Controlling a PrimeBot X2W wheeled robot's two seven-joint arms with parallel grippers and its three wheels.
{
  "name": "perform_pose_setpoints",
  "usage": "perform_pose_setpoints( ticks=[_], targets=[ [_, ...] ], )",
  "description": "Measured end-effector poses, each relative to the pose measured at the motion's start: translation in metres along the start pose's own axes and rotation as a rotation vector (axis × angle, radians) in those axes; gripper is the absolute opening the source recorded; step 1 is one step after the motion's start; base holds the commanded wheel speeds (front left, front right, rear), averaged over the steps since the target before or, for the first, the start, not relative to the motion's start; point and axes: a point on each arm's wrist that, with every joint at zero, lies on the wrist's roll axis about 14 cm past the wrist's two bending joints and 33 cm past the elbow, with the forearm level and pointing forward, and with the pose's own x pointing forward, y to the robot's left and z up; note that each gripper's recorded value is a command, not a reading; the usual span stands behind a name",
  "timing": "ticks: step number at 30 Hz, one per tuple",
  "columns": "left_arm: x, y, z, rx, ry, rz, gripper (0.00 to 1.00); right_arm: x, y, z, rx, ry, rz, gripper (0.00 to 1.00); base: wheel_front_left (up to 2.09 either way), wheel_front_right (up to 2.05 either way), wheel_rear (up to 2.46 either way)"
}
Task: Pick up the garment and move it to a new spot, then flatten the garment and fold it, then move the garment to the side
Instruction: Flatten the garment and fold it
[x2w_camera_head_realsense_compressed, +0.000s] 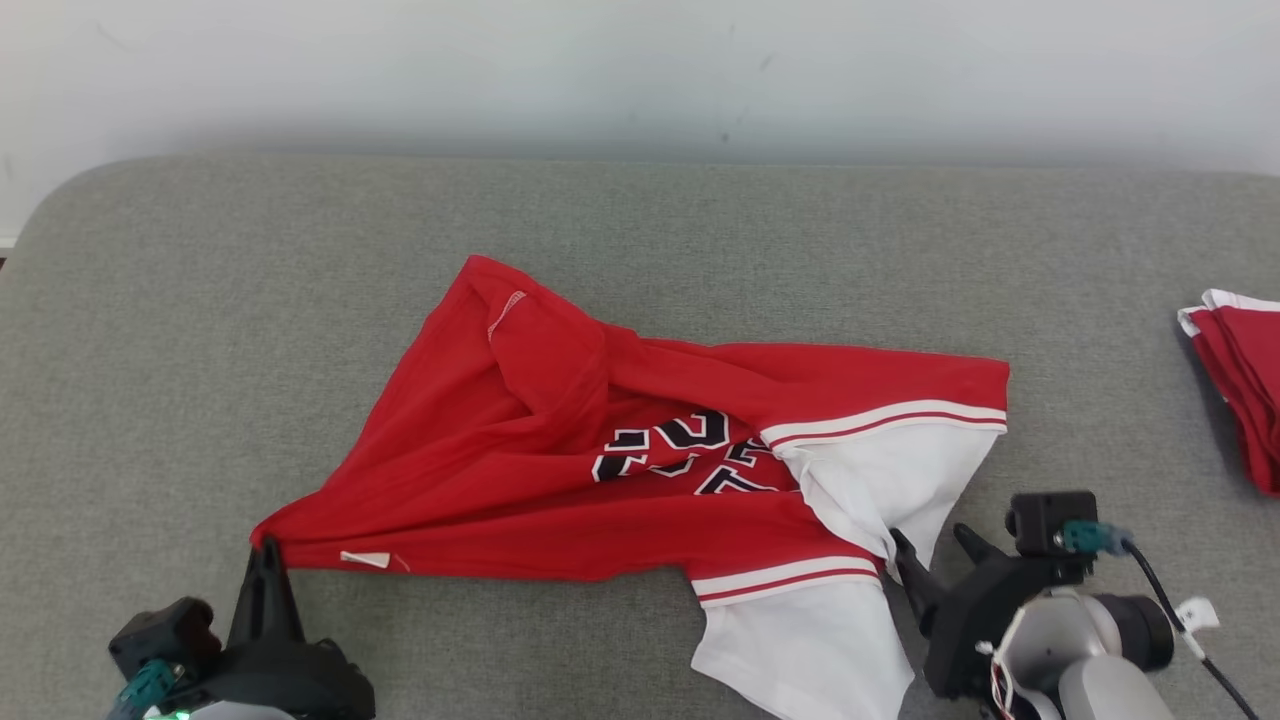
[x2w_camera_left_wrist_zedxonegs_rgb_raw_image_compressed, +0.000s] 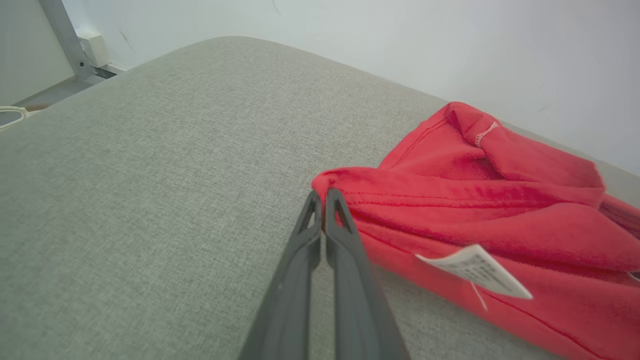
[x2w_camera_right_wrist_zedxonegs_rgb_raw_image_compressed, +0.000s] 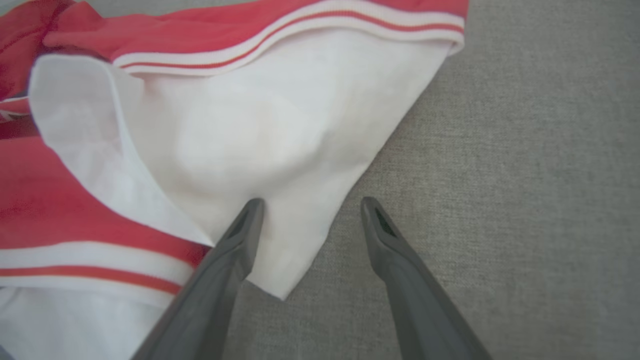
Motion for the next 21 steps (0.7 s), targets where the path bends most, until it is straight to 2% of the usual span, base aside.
perform_pose_setpoints(
  ticks=[9,10,11,12,19,21],
  targets=[
    [0.006,-0.011,0.000,-0.011,-0.003,-0.046,0.00,0.028,0.021,0.015,0.029,0.073,0.051,1.00,0.00,0.00,0.00],
    [0.007,-0.012,0.001,-0.013,-0.007,-0.052,0.00,0.032,0.024,0.017,0.027,0.081,0.058,0.67,0.00,0.00,0.00],
    [0.008,-0.013,0.001,-0.015,-0.008,-0.053,0.00,0.035,0.026,0.020,0.029,0.082,0.065,0.18,0.00,0.00,0.00],
    [0.009,-0.015,0.001,-0.018,-0.008,-0.058,0.00,0.038,0.028,0.022,0.020,0.085,0.070,0.00,0.00,0.00,0.00],
    [0.014,-0.023,-0.001,-0.029,-0.011,-0.078,0.00,0.059,0.019,0.054,-0.035,0.012,0.046,0.00,0.00,0.00,0.00],
    [0.017,-0.028,0.001,-0.040,-0.023,-0.086,0.00,0.069,0.007,0.081,-0.083,-0.052,0.015,0.00,0.00,0.00,0.00]
  ],
)
